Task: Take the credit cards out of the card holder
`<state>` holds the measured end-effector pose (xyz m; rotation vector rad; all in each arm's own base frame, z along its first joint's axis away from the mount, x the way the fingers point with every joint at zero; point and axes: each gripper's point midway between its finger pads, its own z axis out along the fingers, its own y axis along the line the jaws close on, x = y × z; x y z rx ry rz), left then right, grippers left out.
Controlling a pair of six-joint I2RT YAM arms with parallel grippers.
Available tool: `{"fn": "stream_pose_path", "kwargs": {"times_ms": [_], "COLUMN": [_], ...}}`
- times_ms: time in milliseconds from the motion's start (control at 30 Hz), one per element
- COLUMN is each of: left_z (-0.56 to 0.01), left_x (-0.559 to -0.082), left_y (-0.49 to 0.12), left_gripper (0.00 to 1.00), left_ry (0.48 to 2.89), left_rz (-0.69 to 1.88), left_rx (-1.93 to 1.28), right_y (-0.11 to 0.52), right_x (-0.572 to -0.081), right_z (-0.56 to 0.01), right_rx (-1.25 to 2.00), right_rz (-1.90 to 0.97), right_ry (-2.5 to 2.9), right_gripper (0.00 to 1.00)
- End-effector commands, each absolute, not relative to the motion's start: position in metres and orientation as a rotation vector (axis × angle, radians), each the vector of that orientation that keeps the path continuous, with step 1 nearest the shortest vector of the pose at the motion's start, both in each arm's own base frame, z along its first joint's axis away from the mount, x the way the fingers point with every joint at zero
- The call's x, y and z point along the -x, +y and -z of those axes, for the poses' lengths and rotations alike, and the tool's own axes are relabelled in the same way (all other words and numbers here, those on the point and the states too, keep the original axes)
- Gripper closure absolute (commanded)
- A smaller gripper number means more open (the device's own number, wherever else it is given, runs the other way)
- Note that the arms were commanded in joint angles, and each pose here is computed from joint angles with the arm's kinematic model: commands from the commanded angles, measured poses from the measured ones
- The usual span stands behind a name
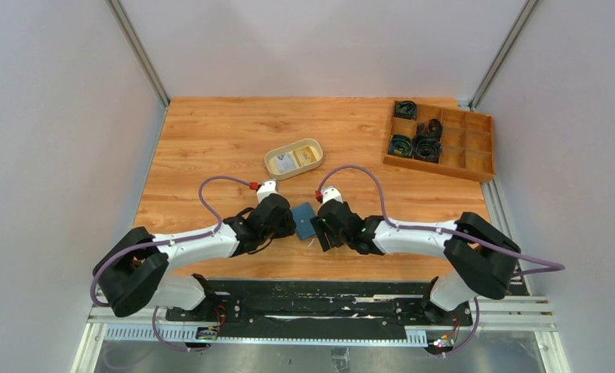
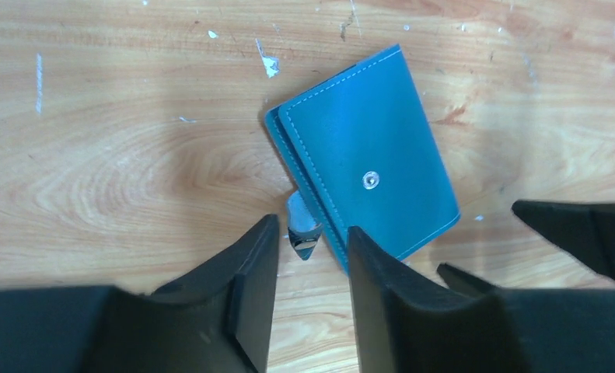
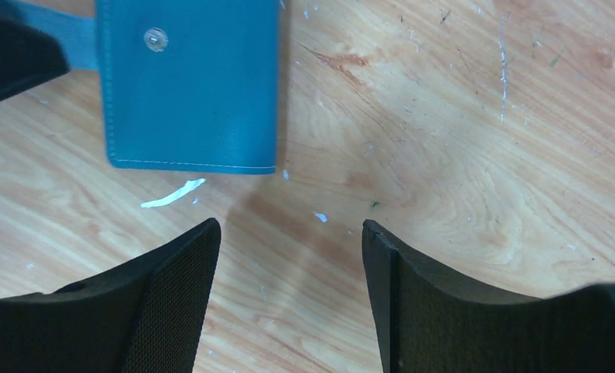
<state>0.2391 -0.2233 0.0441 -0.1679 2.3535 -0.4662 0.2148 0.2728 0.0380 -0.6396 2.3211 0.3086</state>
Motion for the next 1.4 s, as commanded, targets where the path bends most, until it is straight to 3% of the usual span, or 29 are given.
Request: {"fn": "stream_pose_path", "kwargs": {"times_ms": [0,133,300,867,1367], "left_z": [-0.042,-0.060,-0.087,-0.052,-0.019], "left_x": [-0.229,-0.233,-0.248,-0.323,-0.319], "left_y": [-0.217,-0.207,-0.189,-0.170,-0.120], "left_gripper": [0.50,0.29,0.19,0.30,0.31], "left_ry": [2.377,2.347,2.289,2.376,2.436], "left_rz": [0.460,0.406,0.282,0.201,-0.046], "left_rx": [0.180,0.169,0.113,0.190,0.353], "right_y": [0.267,0.272,0.275,0.283,0.294], "right_x": [-0.218,-0.225,-0.243,-0.291,-0.306], "right_z": [-0.023,-0.015,-0.014,-0.013,-0.006], "right_rx": [0.644,0.654,0.679,0.601,0.558], "right_rz": [-0.175,-0.137,-0.062,-0.155,-0.295], "right_ry": [2.375,2.381,2.355,2.358,2.370], "right_gripper": [0.29,0.29,0.28,0.28,0.28]}}
